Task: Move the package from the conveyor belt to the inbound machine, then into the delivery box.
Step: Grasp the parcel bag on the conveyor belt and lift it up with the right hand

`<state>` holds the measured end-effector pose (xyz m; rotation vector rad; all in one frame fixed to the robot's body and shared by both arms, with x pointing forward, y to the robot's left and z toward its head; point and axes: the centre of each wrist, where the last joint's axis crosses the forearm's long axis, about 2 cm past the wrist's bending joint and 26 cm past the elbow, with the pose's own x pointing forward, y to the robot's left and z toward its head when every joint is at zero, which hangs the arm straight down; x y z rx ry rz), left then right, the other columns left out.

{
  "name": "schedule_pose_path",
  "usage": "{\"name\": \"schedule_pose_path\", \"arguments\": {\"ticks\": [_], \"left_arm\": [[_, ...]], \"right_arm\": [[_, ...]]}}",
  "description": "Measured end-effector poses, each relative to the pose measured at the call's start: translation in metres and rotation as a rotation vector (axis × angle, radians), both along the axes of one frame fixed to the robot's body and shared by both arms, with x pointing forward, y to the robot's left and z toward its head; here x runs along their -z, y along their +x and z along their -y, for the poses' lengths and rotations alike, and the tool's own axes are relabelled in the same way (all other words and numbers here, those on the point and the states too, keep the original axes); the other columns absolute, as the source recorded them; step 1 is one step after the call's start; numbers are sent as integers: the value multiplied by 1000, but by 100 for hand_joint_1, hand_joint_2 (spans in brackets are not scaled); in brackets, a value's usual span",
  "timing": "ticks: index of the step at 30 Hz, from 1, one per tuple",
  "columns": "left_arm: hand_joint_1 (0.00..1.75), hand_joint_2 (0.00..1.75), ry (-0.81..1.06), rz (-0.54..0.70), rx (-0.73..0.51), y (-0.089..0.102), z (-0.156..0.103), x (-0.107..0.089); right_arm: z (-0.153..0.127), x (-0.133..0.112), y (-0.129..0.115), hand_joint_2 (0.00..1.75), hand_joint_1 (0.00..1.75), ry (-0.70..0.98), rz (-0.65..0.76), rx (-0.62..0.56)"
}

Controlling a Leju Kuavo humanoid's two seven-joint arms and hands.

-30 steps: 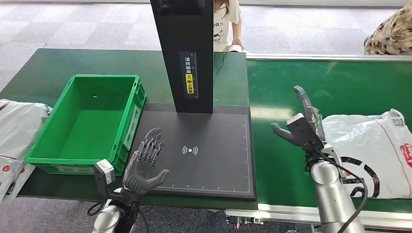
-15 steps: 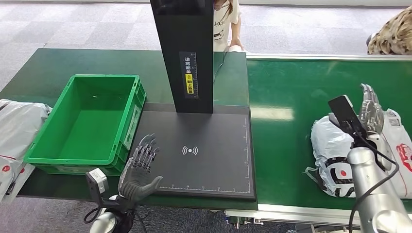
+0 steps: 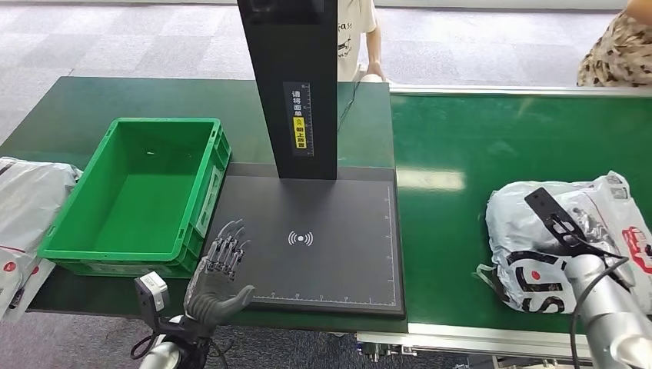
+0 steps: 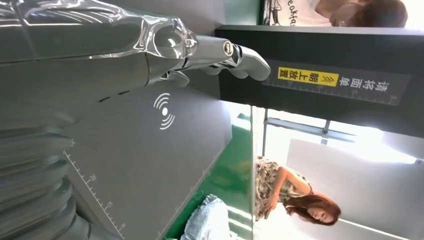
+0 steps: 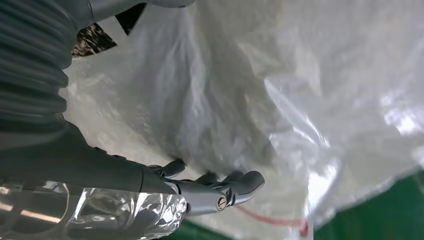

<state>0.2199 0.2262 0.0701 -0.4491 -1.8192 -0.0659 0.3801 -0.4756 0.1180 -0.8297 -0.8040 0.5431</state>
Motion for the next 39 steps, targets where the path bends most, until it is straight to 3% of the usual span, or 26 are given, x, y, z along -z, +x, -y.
{"name": "schedule_pose_path", "arguments": {"ticks": [5, 6, 9, 10, 26, 31, 39], "left_arm": [[0, 175, 6, -13, -2, -3, -4, 5], [0, 175, 7, -17, -2, -4, -5, 6], [0, 175, 12, -25, -4, -6, -6, 8], [0, 175, 13, -27, -3, -7, -6, 9], [0, 175, 29, -55, -51, -16, -13, 17], [0, 175, 31, -68, -69, -23, -13, 18], [0, 175, 24, -45, -157, -28, -12, 14]], "right_arm": [[4, 11, -8, 175, 0, 74, -138, -28], [5, 12, -9, 175, 16, 82, -155, -33], [5, 16, -12, 175, 147, 101, -195, -45], [6, 16, -13, 175, 175, 106, -202, -48], [-3, 14, -7, 175, 175, 86, -142, -51], [-17, 12, -1, 175, 175, 59, 45, -81], [-49, -1, 11, 175, 175, 103, 529, -238]]}}
